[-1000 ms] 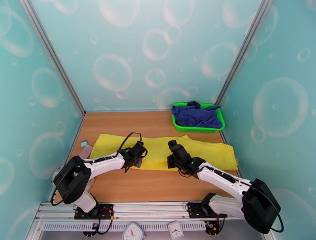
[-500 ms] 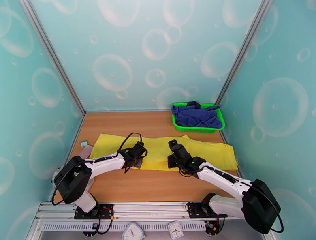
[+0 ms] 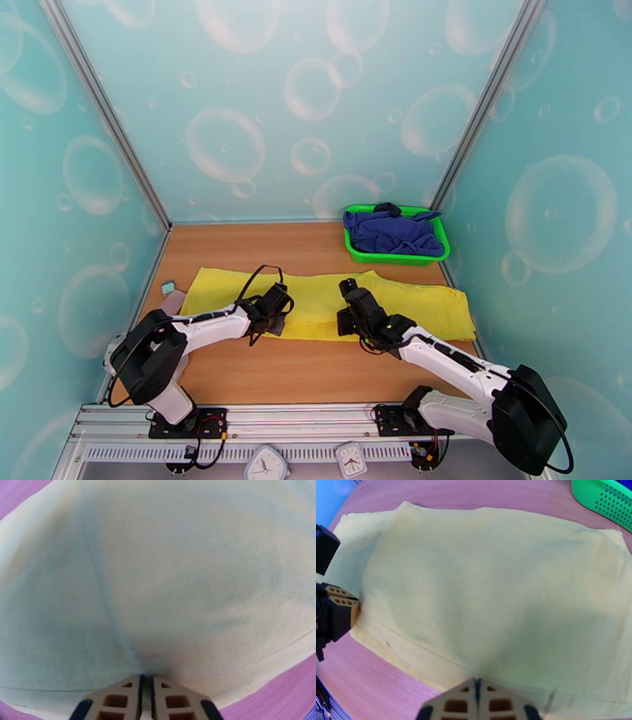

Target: Fold and stack the trousers

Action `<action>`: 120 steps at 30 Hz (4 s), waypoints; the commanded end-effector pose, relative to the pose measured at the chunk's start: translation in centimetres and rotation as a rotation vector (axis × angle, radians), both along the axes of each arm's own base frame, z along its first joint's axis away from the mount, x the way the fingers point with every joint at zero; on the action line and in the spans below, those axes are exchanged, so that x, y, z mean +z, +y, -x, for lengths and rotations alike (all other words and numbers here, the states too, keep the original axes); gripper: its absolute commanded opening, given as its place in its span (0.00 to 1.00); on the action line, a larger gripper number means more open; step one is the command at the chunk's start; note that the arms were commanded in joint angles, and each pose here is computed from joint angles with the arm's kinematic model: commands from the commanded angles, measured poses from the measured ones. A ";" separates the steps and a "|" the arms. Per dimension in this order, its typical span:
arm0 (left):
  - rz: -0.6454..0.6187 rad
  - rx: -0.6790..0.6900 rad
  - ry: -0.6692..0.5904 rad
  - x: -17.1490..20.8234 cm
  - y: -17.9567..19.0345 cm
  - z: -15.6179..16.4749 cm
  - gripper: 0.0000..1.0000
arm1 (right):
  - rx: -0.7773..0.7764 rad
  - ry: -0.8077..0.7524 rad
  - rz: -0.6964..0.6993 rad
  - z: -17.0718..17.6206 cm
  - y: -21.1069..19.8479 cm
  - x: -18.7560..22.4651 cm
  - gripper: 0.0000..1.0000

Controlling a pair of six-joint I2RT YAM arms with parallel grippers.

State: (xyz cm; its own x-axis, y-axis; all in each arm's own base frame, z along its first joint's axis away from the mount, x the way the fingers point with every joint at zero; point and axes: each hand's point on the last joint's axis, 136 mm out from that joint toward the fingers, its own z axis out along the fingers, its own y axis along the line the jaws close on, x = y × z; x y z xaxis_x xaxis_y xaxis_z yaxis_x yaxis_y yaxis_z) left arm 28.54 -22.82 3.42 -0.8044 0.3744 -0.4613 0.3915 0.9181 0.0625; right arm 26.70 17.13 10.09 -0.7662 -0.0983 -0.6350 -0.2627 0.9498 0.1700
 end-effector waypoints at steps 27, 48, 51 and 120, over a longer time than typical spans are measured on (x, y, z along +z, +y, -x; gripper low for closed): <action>0.053 -0.201 -0.113 1.4 -4.7 1.9 0.57 | -0.028 -0.006 -0.006 0.0 -0.7 0.7 0.00; -0.103 -0.021 -0.252 4.1 -0.3 0.1 0.00 | -0.036 0.003 -0.012 0.3 -0.9 0.1 0.00; -0.094 -0.006 -0.267 5.6 0.2 0.7 0.00 | -0.047 0.011 -0.014 0.5 -1.1 -0.2 0.00; 0.453 0.884 -0.210 0.2 20.7 -18.6 0.38 | -0.929 0.004 -0.334 -0.3 -24.4 -2.1 0.41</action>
State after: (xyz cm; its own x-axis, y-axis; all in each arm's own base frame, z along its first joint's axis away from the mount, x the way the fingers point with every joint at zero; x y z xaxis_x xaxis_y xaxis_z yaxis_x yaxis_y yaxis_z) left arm 46.79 -1.80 3.02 -0.5898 -0.5533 -0.5882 -0.4447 0.8305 -0.3353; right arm 28.97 -5.57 9.45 -0.4510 0.7157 -0.5333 0.4681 0.6984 0.5414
